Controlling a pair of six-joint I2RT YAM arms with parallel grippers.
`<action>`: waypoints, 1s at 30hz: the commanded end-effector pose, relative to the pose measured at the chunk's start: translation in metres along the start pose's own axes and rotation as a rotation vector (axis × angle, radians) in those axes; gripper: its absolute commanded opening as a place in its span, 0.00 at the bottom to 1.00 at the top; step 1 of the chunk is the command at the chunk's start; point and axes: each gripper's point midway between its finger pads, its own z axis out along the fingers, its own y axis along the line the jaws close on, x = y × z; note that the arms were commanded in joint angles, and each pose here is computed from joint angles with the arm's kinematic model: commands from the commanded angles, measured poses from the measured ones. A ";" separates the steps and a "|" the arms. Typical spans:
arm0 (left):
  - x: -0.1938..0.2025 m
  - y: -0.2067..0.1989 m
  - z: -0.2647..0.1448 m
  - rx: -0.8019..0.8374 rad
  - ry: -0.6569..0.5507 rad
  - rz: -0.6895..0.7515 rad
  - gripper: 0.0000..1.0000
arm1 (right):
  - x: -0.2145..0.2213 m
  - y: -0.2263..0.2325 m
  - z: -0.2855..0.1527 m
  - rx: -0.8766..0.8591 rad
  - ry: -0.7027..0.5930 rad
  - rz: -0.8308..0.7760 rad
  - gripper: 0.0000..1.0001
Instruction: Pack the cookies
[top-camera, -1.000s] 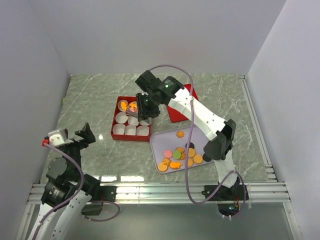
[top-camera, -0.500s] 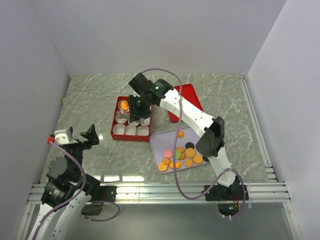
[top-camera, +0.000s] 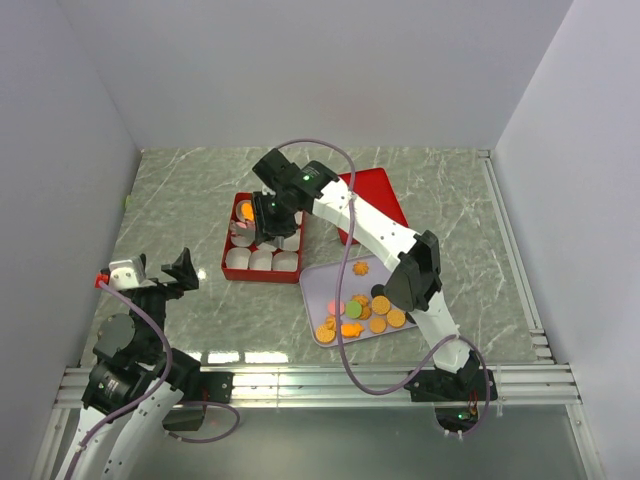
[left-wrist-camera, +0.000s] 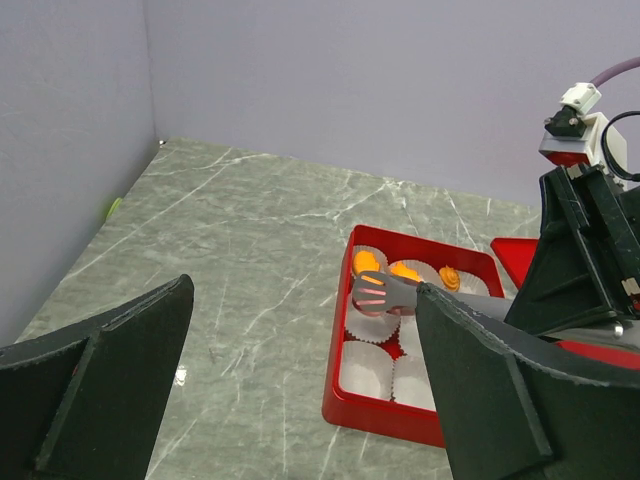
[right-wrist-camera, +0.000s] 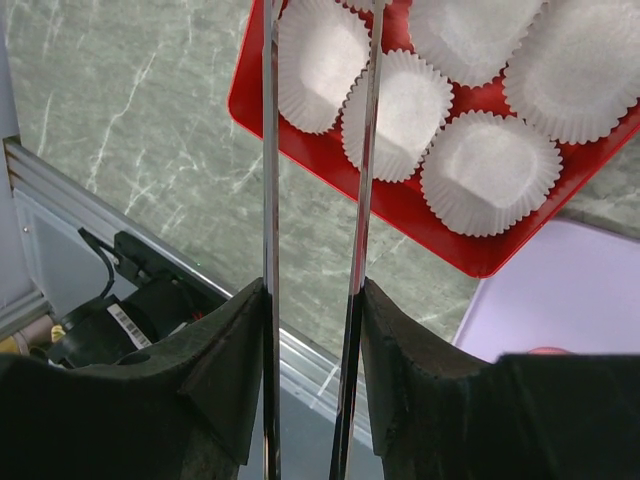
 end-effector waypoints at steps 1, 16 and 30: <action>-0.002 -0.003 0.001 0.019 -0.002 0.018 1.00 | -0.018 0.004 -0.005 -0.022 -0.066 -0.018 0.47; -0.001 -0.004 0.001 0.023 0.003 0.022 0.99 | -0.024 0.001 -0.011 -0.013 -0.094 -0.012 0.51; -0.001 -0.008 0.001 0.044 0.005 0.028 0.99 | -0.015 -0.017 -0.085 0.050 -0.199 -0.011 0.50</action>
